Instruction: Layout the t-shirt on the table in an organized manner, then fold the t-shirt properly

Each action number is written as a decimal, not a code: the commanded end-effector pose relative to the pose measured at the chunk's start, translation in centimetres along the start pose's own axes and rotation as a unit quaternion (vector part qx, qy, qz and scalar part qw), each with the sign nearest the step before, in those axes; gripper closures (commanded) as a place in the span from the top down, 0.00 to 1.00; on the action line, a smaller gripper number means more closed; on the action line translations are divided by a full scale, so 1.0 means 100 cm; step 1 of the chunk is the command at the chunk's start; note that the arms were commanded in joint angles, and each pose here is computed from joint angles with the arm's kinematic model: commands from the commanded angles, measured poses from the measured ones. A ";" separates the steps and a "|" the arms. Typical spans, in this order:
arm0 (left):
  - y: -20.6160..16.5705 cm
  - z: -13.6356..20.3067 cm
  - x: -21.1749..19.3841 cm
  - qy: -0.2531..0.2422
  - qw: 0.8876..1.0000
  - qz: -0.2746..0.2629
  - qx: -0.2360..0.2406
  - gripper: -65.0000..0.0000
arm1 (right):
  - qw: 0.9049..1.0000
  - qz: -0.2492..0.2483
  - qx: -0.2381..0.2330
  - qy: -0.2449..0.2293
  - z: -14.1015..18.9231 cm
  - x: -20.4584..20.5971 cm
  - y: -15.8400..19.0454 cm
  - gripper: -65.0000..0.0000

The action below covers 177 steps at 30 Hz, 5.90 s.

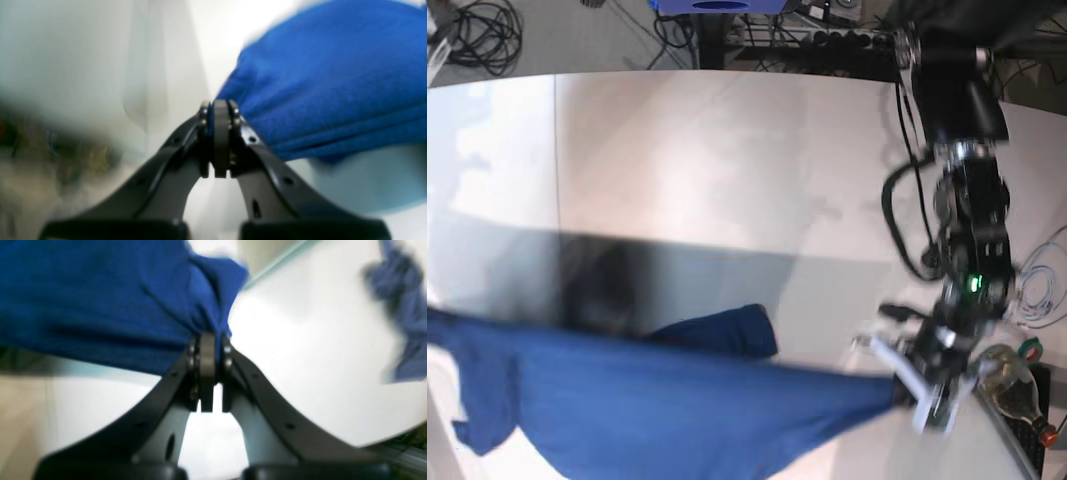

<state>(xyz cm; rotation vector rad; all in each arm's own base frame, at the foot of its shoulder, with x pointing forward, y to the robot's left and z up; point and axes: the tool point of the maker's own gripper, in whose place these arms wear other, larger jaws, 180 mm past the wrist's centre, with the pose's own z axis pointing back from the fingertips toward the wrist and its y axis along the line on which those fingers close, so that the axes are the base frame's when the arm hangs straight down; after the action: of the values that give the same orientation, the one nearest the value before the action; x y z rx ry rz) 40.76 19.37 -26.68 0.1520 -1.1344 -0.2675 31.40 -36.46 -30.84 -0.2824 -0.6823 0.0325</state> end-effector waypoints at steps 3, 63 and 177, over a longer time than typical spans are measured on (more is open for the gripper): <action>0.017 0.018 -0.034 0.020 0.999 0.008 0.027 0.00 | 0.999 -0.024 0.037 -0.003 -0.013 -0.042 0.031 0.00; 0.015 0.143 -0.255 0.209 0.971 0.085 0.073 0.45 | 0.992 -0.093 0.026 0.083 0.037 -0.194 0.058 0.59; -0.041 0.152 -0.309 0.179 0.909 0.371 -0.066 0.00 | 0.954 -0.280 0.063 0.090 -0.006 -0.265 0.051 0.48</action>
<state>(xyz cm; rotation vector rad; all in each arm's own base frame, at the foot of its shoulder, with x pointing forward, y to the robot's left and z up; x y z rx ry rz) 14.12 23.99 -48.75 -0.3535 -0.7248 0.3600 11.20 -34.17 -49.59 0.0507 -0.5417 -0.4945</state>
